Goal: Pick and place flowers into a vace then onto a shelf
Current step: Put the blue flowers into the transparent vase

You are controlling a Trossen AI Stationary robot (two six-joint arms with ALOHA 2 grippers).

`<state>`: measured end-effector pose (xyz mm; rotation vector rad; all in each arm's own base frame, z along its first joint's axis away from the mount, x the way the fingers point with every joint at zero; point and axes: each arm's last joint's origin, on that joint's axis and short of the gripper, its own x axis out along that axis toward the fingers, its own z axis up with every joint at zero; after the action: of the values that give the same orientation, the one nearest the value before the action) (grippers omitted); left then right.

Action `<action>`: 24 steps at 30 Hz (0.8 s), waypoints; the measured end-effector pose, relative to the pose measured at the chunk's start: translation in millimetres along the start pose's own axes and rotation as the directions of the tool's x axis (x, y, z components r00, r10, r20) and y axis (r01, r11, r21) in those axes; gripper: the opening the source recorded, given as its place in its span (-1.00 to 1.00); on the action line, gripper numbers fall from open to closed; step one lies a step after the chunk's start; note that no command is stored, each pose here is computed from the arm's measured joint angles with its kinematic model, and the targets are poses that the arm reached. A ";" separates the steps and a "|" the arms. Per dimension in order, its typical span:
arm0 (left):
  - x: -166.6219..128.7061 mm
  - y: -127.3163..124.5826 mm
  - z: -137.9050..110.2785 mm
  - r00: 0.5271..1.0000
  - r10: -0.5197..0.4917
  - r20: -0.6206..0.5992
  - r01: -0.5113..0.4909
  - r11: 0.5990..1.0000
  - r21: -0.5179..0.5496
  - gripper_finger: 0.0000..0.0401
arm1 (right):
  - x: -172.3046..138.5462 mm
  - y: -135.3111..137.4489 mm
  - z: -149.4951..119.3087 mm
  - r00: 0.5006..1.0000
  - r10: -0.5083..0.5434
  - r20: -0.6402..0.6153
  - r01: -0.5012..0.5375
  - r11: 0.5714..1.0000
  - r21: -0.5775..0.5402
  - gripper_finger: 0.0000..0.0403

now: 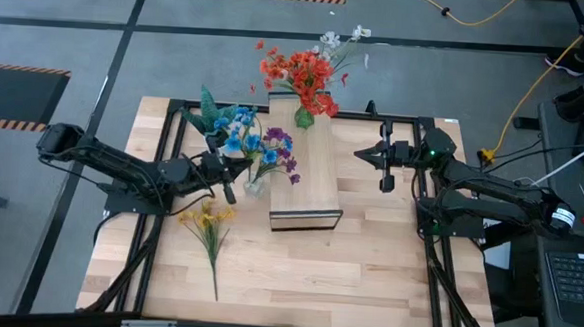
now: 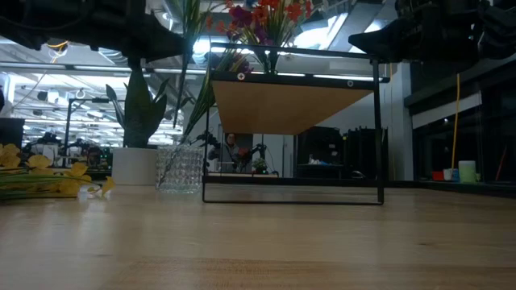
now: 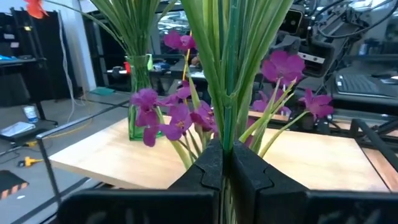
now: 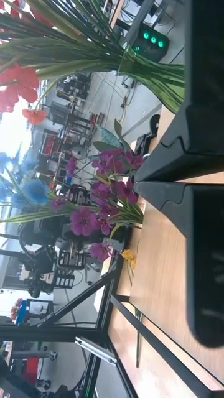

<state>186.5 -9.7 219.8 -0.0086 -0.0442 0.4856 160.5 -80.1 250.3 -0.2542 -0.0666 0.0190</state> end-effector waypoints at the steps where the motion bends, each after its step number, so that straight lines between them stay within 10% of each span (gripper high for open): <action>1: 1.6 0.9 -0.5 1.000 -0.004 0.001 0.004 1.000 -0.006 -0.97 | 0.0 0.0 0.0 1.000 0.000 0.000 0.000 1.000 0.000 -0.94; 24: 24.4 4.4 -28.4 0.994 0.006 -0.106 -0.008 1.000 -0.018 -0.97 | 0.0 0.0 -0.1 1.000 0.000 -0.001 0.000 1.000 0.000 -0.94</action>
<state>207.2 5.7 192.3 -0.0522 0.0557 0.4909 160.5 -80.1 250.2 -0.2540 -0.0656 0.0191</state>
